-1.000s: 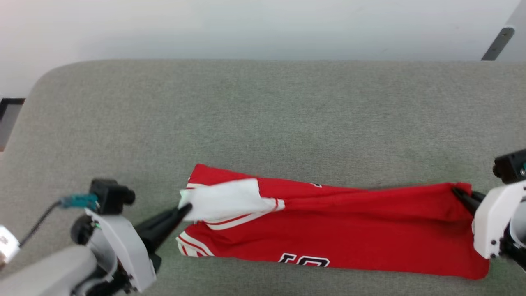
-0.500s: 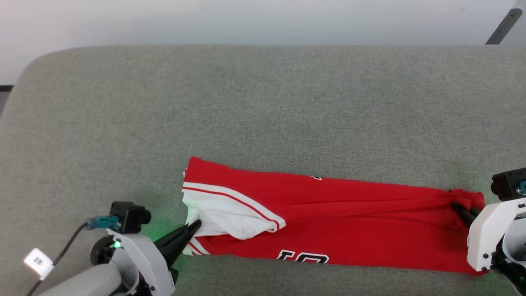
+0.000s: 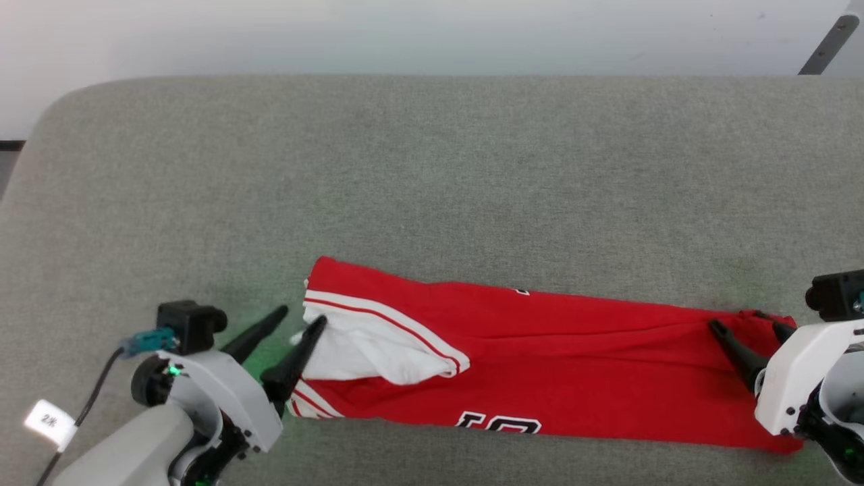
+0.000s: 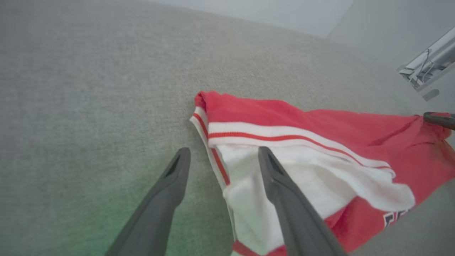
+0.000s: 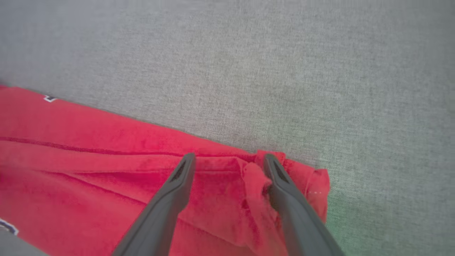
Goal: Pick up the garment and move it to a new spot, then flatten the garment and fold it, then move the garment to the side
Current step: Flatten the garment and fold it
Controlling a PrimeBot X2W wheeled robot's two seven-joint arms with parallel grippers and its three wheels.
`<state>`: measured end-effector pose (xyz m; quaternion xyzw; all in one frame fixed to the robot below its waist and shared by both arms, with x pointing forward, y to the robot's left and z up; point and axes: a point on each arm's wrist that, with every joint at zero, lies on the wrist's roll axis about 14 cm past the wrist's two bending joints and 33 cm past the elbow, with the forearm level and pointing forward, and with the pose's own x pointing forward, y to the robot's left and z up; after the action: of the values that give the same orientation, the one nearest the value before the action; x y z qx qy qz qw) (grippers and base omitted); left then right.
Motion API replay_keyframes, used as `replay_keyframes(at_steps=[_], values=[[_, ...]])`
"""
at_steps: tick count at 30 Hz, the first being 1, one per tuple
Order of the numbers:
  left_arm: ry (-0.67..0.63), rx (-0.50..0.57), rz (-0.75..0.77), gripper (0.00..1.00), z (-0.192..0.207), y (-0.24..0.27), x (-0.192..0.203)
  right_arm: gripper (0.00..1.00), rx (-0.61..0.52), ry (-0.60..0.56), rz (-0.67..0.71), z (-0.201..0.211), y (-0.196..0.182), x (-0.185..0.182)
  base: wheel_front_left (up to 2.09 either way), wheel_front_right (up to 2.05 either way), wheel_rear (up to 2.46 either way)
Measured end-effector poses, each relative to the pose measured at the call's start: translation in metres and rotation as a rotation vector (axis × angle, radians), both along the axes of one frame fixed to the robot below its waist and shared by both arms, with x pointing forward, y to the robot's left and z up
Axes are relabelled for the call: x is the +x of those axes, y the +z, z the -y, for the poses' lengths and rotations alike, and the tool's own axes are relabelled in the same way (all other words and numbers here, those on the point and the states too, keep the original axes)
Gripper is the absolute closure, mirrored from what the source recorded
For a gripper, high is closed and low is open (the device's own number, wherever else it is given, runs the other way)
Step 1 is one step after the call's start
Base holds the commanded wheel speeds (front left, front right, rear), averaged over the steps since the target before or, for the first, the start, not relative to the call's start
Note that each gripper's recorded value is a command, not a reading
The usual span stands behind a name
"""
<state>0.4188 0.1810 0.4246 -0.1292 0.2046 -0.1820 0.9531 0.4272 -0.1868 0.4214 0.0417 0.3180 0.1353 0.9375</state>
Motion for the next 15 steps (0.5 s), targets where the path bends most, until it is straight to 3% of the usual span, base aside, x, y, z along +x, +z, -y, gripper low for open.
replay_keyframes(at_steps=[11, 15], values=[[0.206, -0.080, 0.191, 0.00, -0.012, 0.036, -0.010, 0.00, -0.018, -0.063, -0.079, 0.034, -0.005, -0.012, 0.00, 0.00, 0.00], [0.302, -0.023, 0.248, 0.00, -0.035, 0.042, -0.021, 0.00, -0.028, -0.067, -0.155, 0.041, -0.015, -0.022, 0.00, 0.00, 0.00]])
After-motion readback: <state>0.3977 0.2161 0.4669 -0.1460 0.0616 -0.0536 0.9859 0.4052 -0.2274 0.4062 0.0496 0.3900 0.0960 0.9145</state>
